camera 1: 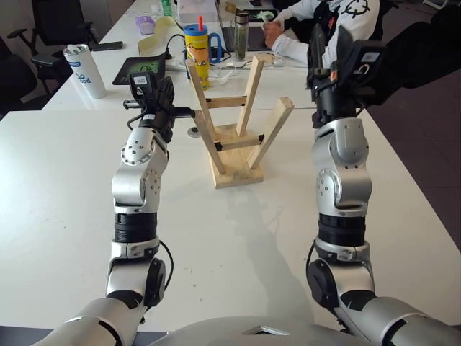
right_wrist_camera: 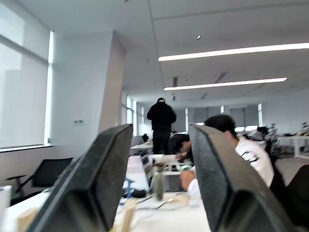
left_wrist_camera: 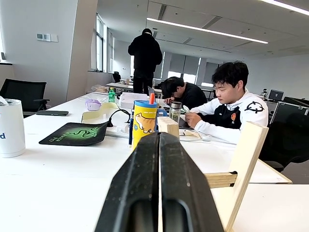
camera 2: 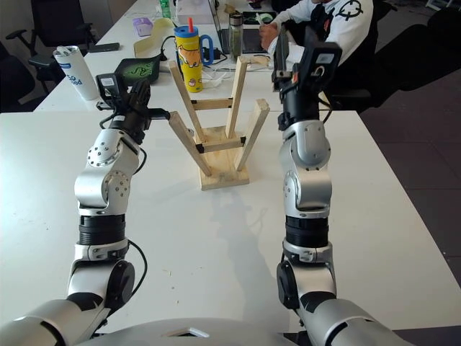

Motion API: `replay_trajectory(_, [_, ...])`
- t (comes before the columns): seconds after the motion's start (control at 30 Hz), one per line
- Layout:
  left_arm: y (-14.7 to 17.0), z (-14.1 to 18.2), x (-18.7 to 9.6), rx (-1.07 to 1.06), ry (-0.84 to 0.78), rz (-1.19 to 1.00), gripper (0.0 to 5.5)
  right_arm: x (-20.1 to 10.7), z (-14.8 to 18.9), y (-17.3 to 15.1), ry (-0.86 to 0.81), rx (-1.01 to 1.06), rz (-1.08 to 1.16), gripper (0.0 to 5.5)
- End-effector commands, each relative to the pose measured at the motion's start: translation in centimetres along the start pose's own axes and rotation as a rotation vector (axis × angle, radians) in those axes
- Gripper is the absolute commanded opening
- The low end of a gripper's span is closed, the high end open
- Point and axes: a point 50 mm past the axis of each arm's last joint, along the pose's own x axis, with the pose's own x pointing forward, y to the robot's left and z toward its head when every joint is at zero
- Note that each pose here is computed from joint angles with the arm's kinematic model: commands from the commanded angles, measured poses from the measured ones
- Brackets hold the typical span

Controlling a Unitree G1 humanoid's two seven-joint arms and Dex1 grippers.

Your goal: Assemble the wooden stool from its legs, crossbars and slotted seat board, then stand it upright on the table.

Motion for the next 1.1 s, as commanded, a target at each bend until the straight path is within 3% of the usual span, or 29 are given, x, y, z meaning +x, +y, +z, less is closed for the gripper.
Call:
replay_trajectory(0.03, [1.2,-2.2,-0.7,0.016,0.091,0.053,0.00,-0.6,-6.2,-3.7,0.295,-0.173,-0.076,2.15])
replay_trajectory(0.17, [1.9,-1.7,-0.9,0.002,0.052,0.102,0.00,-3.0,-11.8,-4.4,0.589,-0.166,0.059,2.15])
replay_trajectory(0.27, [2.3,-0.4,-1.0,-0.079,-0.027,0.121,0.00,-4.7,-13.4,-2.0,0.675,-0.101,0.302,2.15])
replay_trajectory(0.33, [2.4,0.5,-1.0,-0.296,-0.066,0.104,0.00,-5.4,-13.4,-0.3,0.658,-0.070,0.438,2.15])
replay_trajectory(0.4, [3.1,0.9,-1.1,-0.384,-0.074,0.120,0.00,-6.0,-12.7,1.4,0.622,-0.016,0.561,2.15])
replay_trajectory(0.6, [7.7,-0.5,-2.4,-0.303,-0.018,0.301,0.00,-10.8,-9.6,6.2,0.530,0.097,1.124,2.15])
replay_trajectory(0.77, [11.1,0.6,-3.5,-0.202,-0.047,0.391,0.00,-12.2,-9.3,8.3,0.546,0.160,1.141,2.15])
replay_trajectory(0.9, [12.7,-0.8,-4.3,-0.089,0.053,0.407,0.00,-10.9,-9.2,7.2,0.534,0.145,1.005,2.15])
replay_trajectory(1.03, [12.9,-4.6,-5.7,0.043,0.267,0.360,0.00,-12.6,-9.7,4.0,0.695,0.047,1.231,2.15])
replay_trajectory(1.1, [12.9,-6.3,-6.3,0.112,0.387,0.336,0.00,-12.5,-10.8,2.0,0.761,-0.057,1.195,2.15])
